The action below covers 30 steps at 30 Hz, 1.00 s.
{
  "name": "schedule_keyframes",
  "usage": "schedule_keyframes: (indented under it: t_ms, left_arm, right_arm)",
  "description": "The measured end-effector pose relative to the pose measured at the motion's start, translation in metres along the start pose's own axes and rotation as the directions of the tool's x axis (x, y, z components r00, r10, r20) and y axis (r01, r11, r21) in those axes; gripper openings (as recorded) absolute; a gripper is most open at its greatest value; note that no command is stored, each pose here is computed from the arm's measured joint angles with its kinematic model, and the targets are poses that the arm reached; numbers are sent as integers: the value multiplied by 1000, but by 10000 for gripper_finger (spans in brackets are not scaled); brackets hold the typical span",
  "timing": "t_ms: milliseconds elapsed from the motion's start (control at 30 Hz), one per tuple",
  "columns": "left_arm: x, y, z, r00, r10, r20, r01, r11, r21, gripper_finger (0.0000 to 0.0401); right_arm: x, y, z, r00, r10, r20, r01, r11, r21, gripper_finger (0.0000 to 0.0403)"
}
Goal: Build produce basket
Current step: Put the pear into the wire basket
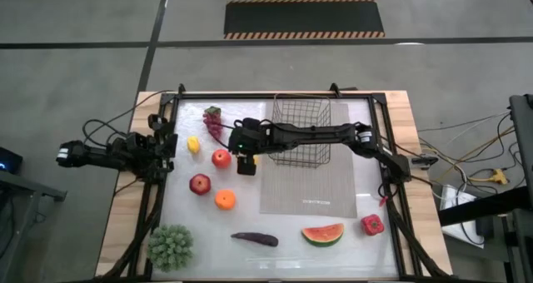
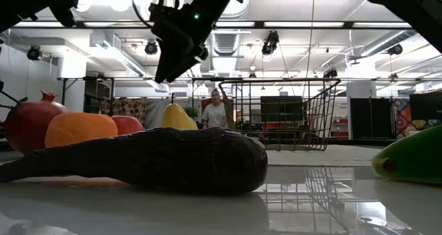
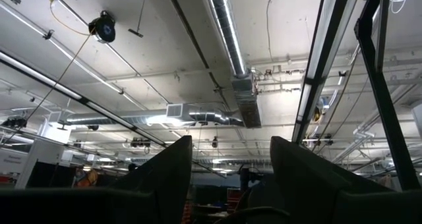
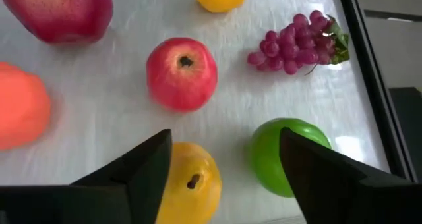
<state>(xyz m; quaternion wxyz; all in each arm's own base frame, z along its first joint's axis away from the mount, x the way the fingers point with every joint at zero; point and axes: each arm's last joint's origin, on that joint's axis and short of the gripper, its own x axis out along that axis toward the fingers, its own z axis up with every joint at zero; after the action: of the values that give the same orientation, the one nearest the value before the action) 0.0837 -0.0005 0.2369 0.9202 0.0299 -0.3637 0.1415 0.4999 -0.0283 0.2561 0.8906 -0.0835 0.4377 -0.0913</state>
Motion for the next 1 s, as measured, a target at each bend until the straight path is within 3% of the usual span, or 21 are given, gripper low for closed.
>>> schedule_keyframes:
  t_ms: [167,300,1000]
  left_arm:
    - [0,0,0,1000,0,0,0,1000,0,189]
    - [0,0,0,1000,0,0,0,1000,0,189]
    - [0,0,0,1000,0,0,0,1000,1,189]
  right_arm:
    - [-1,0,-1,1000,11,-15,-10,1000,17,312]
    - [-1,2,-6,995,78,-57,-76,996,39,320]
    - [28,7,-29,993,88,-83,-81,994,76,279]
